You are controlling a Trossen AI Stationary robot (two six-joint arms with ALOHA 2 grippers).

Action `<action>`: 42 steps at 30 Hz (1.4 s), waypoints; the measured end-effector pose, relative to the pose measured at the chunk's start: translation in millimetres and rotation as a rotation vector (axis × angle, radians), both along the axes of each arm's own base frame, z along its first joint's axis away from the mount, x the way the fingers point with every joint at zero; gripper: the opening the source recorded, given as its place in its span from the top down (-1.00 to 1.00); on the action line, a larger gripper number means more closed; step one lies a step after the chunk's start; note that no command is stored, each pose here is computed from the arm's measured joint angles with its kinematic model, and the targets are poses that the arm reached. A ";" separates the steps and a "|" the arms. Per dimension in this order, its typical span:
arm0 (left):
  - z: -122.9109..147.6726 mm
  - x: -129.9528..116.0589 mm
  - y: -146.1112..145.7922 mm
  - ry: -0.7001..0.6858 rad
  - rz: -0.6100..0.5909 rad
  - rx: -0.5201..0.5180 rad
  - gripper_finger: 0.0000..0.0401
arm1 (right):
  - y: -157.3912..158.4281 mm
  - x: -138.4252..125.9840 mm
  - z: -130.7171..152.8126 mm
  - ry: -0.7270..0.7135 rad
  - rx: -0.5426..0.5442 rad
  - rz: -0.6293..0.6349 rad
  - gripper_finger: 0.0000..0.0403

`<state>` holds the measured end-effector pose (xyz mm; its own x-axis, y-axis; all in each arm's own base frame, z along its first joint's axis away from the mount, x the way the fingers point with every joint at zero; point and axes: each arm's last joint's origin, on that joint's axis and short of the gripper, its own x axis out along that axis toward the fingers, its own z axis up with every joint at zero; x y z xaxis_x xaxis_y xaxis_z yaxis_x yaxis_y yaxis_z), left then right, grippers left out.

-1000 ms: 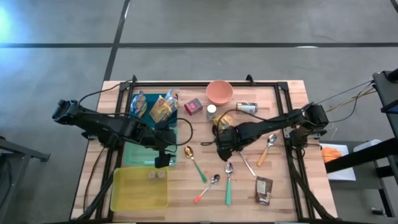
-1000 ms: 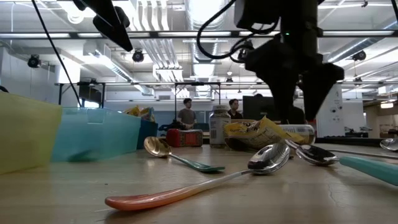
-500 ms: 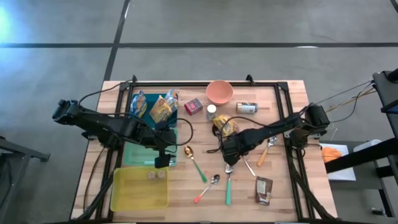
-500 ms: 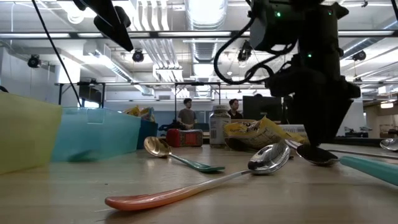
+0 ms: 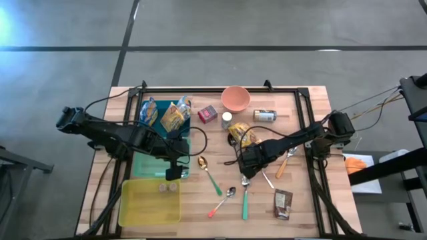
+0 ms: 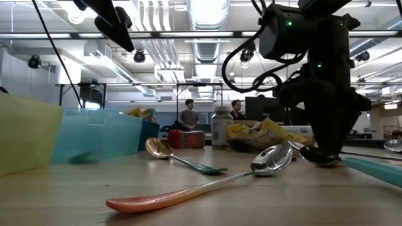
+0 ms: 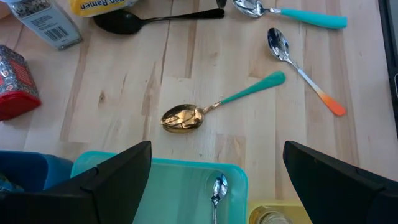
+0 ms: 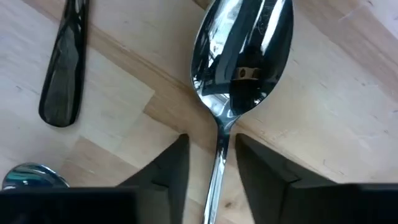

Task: Pick & Place Food Item
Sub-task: Put the silver spoon into the light blue bin

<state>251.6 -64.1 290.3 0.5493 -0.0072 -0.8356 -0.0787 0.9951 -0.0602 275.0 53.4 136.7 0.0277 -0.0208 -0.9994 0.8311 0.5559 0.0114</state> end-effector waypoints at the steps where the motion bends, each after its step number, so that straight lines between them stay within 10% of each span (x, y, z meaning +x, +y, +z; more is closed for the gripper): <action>1: 0.0 0.0 0.0 0.000 0.000 0.000 -0.85 | 0.0 -0.2 -0.2 0.001 0.000 0.000 0.50; 6: 0.0 0.0 0.2 0.000 0.001 0.000 -0.85 | 0.0 -0.2 0.4 0.006 -0.001 0.003 0.89; 19: 0.1 0.7 1.7 -0.002 0.116 -0.073 -0.85 | 4.7 19.4 46.2 -0.161 0.006 0.084 0.94; 32: 10.2 19.7 1.5 -0.271 0.403 -0.272 -0.85 | -2.3 43.9 155.2 -0.701 -0.322 0.031 0.95; 42: 13.5 30.1 -2.5 -0.438 0.199 -0.193 -0.85 | 2.2 65.1 197.5 -1.059 -0.315 0.200 0.95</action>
<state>281.7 -66.5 303.9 0.8538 0.0013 -0.5206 -0.1912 0.9309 -0.3112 340.1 55.6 334.2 0.8915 -0.1684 -0.4206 0.3811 0.7808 0.4951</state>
